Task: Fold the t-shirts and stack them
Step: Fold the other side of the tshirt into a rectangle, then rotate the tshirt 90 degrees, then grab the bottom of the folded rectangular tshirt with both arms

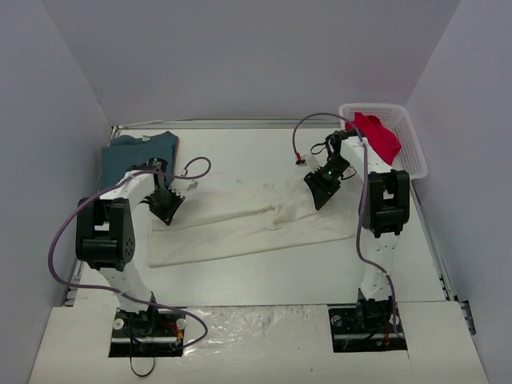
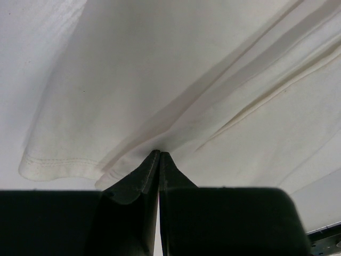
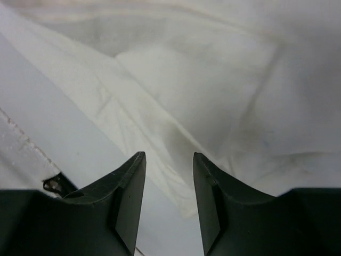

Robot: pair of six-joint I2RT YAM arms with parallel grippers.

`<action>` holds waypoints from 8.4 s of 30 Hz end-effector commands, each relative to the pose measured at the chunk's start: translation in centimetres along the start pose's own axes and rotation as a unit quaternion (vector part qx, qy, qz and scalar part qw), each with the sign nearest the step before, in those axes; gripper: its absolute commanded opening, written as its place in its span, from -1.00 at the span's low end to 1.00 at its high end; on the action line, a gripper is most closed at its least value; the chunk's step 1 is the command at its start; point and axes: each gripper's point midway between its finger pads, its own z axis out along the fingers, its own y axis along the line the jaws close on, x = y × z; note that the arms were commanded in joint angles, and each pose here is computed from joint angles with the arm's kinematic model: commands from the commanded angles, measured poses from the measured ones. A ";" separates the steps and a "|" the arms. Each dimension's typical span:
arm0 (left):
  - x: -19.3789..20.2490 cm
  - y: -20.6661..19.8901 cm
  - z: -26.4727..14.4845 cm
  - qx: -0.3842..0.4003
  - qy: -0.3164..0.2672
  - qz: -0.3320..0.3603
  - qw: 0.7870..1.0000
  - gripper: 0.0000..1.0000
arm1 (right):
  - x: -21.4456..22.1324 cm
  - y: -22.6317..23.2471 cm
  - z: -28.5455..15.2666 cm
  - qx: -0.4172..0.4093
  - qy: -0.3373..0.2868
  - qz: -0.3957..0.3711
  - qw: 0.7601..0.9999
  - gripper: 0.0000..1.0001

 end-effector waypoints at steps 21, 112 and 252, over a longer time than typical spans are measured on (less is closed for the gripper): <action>0.1 0.2 -1.0 0.003 -0.023 -0.006 1.000 -0.95 | -6.1 -4.3 2.2 0.048 -0.022 0.024 0.998 -0.32; -1.3 -24.9 4.3 0.213 0.111 0.318 0.917 -0.95 | -27.2 -12.6 2.6 0.234 -0.289 0.075 0.925 -0.85; -7.3 -8.9 -13.9 0.063 -0.346 0.100 0.931 -0.95 | -10.0 3.9 12.6 0.023 0.051 -0.089 0.994 -1.00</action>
